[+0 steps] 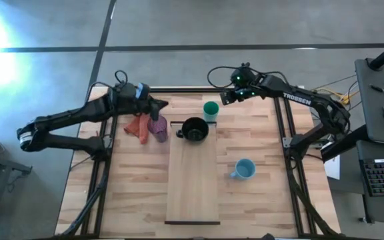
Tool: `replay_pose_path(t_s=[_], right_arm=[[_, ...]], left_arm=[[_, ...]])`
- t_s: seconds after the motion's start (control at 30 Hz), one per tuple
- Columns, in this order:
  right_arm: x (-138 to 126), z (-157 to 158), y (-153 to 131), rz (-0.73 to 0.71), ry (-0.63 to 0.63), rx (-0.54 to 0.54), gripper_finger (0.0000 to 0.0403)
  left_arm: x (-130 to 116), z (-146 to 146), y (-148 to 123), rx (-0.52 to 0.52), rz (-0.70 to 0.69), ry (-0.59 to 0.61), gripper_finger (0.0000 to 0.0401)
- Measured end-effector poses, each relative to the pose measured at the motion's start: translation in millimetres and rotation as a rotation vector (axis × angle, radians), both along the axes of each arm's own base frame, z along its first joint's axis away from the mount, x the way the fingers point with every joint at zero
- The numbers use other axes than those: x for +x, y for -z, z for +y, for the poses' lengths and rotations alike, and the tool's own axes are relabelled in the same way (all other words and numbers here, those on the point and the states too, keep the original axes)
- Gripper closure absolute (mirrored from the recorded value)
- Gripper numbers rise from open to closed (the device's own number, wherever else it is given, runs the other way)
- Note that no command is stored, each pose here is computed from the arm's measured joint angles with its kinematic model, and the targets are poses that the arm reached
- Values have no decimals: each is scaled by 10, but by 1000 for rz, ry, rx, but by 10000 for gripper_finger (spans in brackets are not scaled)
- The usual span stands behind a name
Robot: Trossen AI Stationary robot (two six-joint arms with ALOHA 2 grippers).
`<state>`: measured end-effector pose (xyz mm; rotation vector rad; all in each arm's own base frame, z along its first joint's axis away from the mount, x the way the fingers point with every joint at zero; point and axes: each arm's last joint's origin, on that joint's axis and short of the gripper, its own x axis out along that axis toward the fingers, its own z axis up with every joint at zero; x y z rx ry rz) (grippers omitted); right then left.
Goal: Stack small to large cups/mugs on shelf
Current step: Put the blue cup on the shelf
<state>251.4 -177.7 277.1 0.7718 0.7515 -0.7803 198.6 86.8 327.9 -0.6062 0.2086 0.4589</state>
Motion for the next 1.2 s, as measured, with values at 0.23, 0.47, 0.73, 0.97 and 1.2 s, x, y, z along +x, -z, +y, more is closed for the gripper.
replay_pose_path(t_s=[0.23, 0.47, 0.73, 0.97, 1.2], right_arm=[[29, -12, 186, 0, -8, 10, 273], [276, 10, 263, -33, -82, 24, 273], [454, -35, 298, -4, -127, 14, 273], [462, -42, 295, 23, -140, 16, 273], [422, -8, 325, 78, -153, 44, 273]], left_arm=[[18, 178, 19, -20, -14, -12, 401], [17, 274, -14, -20, -19, -37, 401], [17, 300, -10, -27, -13, -37, 401], [14, 298, -11, -28, -12, -35, 401], [16, 299, -10, -28, -13, -33, 401]])
